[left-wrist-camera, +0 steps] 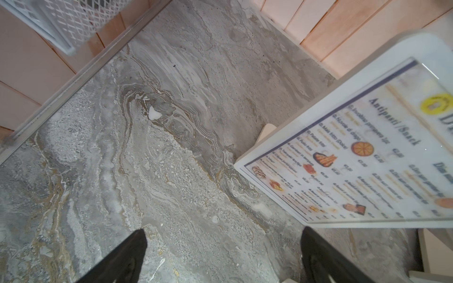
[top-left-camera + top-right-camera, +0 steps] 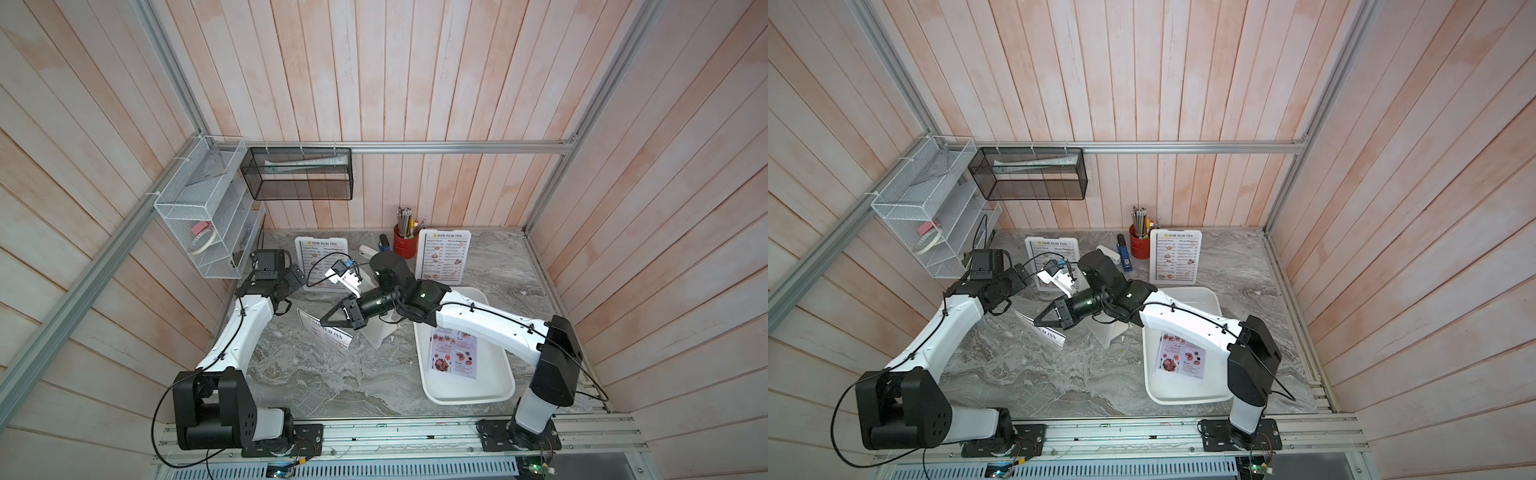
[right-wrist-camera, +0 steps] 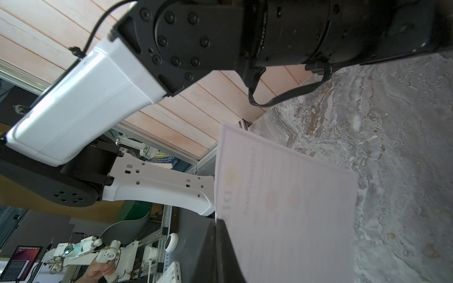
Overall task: Replace the menus in the menu holders
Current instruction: Place the menu at the center of the board.
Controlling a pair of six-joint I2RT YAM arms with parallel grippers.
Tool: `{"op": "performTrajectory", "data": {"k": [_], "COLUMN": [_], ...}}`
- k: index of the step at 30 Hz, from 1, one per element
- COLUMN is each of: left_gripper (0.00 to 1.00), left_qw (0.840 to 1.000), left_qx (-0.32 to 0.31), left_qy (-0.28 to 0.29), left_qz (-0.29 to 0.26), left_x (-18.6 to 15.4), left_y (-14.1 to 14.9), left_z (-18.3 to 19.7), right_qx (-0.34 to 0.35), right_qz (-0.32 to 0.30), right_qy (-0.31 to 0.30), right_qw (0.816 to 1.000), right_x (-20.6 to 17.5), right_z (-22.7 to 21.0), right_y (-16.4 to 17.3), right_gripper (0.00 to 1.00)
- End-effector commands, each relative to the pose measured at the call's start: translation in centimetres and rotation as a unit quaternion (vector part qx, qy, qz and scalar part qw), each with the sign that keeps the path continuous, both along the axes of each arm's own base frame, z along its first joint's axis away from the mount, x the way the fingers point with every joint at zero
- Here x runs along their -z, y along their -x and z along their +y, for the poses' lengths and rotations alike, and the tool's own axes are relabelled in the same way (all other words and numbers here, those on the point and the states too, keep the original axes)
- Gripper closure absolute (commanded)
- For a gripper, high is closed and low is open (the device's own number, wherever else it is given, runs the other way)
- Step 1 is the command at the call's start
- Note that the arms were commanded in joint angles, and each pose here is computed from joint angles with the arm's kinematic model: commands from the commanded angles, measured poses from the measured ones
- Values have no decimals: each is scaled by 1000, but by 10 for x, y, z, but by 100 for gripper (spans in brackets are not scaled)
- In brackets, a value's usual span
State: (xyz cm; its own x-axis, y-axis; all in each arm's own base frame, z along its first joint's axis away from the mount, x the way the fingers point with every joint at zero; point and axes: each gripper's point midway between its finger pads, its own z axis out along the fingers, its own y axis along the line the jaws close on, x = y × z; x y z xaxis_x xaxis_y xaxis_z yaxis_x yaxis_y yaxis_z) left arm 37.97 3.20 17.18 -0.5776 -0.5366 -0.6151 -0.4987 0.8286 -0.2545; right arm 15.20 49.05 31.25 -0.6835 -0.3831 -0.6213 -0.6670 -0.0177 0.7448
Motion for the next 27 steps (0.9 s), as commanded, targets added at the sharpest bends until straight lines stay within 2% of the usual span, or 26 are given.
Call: {"op": "performTrajectory", "data": {"k": [1, 5, 8, 14, 16, 21, 22, 27], "left_gripper": [0, 0, 0, 0, 0, 0, 0, 1], "left_qw": [1000, 1000, 999, 999, 999, 1000, 999, 998], "left_qx": [-16, -17, -16, -11, -10, 3, 7, 50], "left_qy": [-11, -10, -11, -15, -15, -12, -13, -28], "left_qz": [-21, -21, -26, -28, -27, -28, -29, -32], "left_x": [-12, -11, -17, -24, -24, -24, -25, -35], "left_y": [-2, -2, -3, -1, 1, 5, 6, 6], "left_z": [8, 7, 8, 7, 7, 3, 1, -20], "right_qx": [-12, 29, 67, 127, 133, 146, 148, 158], "right_qz": [-3, 10, -9, -67, -80, -101, -105, -123], "right_qy": [-23, 19, 64, 126, 137, 140, 139, 129], "right_qw": [1000, 999, 996, 982, 978, 974, 974, 971], "right_x": [-6, 45, 86, 127, 131, 120, 115, 74], "right_z": [4, 8, 16, 31, 33, 34, 33, 24], "right_y": [-6, -38, -63, -104, -110, -118, -119, -121], "right_gripper": [100, 100, 100, 96, 93, 78, 73, 65]}}
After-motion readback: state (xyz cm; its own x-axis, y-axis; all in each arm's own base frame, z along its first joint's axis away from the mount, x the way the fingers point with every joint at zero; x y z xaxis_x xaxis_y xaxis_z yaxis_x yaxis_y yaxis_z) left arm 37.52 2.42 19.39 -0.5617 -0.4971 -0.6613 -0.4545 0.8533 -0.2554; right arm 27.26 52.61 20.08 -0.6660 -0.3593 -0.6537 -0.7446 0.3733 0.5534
